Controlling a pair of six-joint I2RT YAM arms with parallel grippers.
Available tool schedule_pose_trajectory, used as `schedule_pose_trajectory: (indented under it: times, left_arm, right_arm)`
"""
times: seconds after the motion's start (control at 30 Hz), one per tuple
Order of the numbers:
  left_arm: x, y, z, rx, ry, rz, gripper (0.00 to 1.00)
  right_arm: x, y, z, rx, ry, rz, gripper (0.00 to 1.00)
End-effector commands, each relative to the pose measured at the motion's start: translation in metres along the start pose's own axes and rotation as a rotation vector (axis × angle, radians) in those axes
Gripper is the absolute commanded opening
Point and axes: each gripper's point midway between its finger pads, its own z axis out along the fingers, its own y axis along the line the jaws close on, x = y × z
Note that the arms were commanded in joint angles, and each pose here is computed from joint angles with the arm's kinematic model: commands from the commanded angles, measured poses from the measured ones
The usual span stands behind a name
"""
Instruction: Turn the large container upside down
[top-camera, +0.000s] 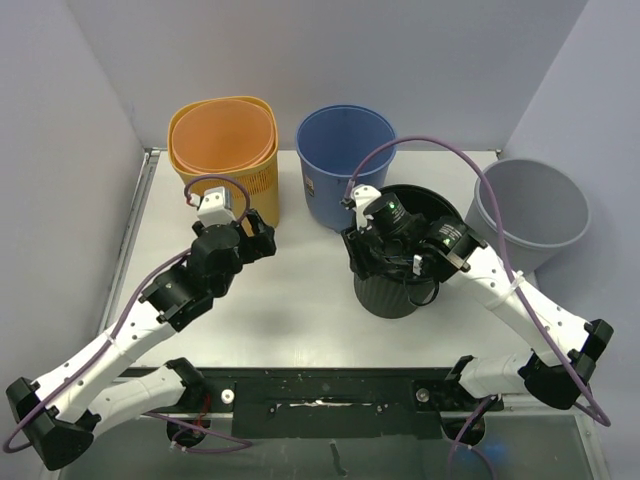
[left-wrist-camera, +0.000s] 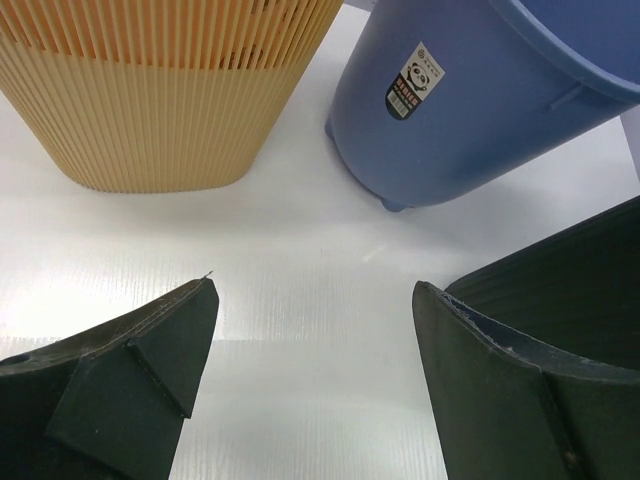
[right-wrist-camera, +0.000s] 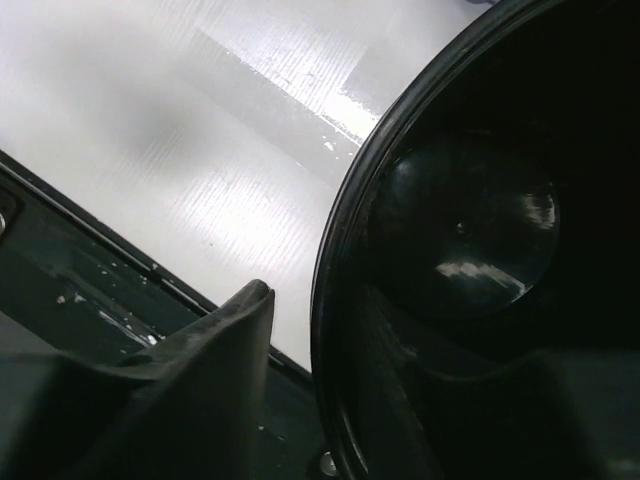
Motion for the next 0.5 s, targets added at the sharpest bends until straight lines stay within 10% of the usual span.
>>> schedule_pose_trajectory:
  times: [0.0,0.23,0.47]
  left_arm:
    - [-0.022,-0.003,-0.006,0.011,-0.071,-0.059,0.79]
    - [-0.031,-0.002,-0.012,0.018,-0.1,-0.069,0.78]
    - [-0.034,-0.013,-0.01,0.072,-0.125,-0.121,0.78]
  right_arm:
    - [-0.027,0.002,-0.008,0.004,-0.098,0.0,0.3]
    - [-0.034,0.002,-0.011,0.013,-0.118,0.003,0.0]
    - [-0.05,0.018,-0.019,-0.071,-0.198,0.008,0.0]
